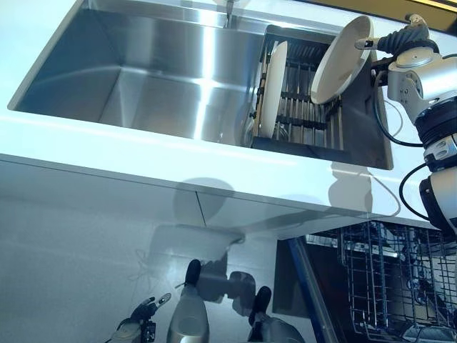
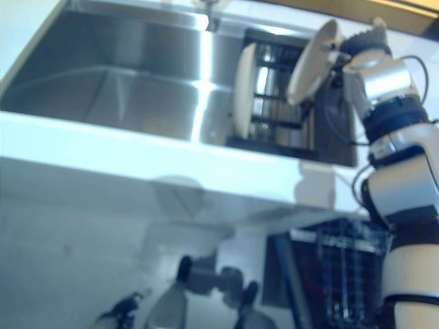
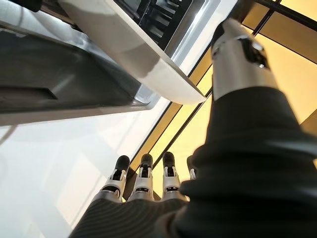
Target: Take plates into dishwasher
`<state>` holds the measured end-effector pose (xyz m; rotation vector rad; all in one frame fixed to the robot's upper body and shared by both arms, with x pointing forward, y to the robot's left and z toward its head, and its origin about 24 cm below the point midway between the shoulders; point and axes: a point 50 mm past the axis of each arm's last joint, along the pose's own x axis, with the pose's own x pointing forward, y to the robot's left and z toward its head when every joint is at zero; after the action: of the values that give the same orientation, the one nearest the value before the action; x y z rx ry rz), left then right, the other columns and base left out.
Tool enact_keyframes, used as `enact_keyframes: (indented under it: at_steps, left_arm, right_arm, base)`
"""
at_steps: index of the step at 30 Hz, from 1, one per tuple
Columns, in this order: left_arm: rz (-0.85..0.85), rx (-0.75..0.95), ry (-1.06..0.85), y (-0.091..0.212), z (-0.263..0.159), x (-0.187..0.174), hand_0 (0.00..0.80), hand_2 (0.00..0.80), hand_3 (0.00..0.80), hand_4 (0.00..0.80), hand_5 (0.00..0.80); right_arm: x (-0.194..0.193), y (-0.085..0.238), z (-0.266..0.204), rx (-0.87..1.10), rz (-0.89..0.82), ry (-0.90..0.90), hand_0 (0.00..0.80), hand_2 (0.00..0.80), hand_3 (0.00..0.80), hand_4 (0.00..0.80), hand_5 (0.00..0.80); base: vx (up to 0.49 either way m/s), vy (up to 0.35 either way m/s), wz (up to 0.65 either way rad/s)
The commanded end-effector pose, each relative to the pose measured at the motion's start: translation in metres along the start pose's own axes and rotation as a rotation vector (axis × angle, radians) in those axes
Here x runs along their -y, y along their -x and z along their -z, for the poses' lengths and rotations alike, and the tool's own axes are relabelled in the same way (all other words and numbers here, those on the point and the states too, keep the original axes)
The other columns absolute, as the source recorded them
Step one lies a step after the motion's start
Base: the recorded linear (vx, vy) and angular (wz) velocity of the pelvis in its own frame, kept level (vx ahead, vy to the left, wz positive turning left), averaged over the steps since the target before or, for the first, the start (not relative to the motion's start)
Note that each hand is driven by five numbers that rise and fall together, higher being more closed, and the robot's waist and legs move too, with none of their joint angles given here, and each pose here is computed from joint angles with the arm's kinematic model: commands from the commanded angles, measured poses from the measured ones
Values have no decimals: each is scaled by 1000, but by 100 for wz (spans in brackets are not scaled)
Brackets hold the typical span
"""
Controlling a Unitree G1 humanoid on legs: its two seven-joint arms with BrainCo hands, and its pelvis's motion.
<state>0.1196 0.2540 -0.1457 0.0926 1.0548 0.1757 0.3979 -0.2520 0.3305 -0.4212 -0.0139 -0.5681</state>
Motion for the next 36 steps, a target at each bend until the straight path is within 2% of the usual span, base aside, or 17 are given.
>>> enact_keyframes:
  at_steps: [1,36]
  left_arm:
    - [-5,17,-15,-1,-6,0,0,0,0,0,0]
    - [-4,12,-20,0,-2,-1,0,0,0,0,0]
  right_arm:
    - [17,8,-48,173,63,-23,0,0,0,0,0]
    - [14,9,-46,175,50,-13,0,0,0,0,0]
  base:
    - [0,0,0]
    - [0,0,0]
